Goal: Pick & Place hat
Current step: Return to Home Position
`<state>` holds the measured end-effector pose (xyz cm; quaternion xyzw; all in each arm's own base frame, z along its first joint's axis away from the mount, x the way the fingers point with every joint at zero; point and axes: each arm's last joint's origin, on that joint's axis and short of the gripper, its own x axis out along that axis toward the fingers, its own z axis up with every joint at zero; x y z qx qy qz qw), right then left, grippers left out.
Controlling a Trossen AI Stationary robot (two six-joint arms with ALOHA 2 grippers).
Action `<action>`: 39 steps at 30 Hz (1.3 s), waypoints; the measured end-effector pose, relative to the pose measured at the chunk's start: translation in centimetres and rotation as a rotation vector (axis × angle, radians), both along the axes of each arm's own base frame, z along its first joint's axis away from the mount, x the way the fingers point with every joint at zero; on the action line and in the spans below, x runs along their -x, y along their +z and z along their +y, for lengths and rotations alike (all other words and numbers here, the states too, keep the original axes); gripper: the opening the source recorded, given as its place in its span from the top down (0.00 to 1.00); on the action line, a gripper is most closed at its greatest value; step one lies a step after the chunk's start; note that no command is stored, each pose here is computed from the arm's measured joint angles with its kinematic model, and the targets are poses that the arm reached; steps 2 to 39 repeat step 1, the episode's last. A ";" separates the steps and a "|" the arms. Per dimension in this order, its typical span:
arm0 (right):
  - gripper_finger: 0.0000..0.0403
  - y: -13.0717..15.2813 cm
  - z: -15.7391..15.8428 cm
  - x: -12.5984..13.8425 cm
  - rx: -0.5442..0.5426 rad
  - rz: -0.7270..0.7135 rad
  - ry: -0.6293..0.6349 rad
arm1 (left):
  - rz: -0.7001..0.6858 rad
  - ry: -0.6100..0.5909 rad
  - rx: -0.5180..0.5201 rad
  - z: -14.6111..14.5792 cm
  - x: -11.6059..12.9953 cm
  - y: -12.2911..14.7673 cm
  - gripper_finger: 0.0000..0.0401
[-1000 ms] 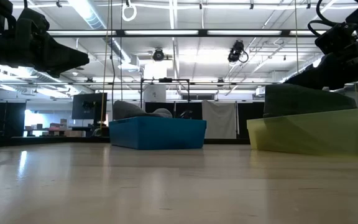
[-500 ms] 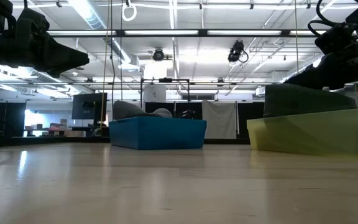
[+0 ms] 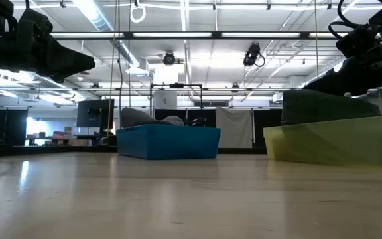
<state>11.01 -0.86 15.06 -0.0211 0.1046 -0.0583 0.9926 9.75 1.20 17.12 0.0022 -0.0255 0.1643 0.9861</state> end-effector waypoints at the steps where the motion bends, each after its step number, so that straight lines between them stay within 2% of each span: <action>1: 0.64 0.0 0.0 0.0 0.000 0.000 0.000 | 0.000 0.000 0.000 0.0 0.0 0.0 0.69; 39: 0.64 0.0 0.0 0.0 0.000 0.000 0.000 | 0.000 0.000 0.000 0.0 0.0 0.0 0.69</action>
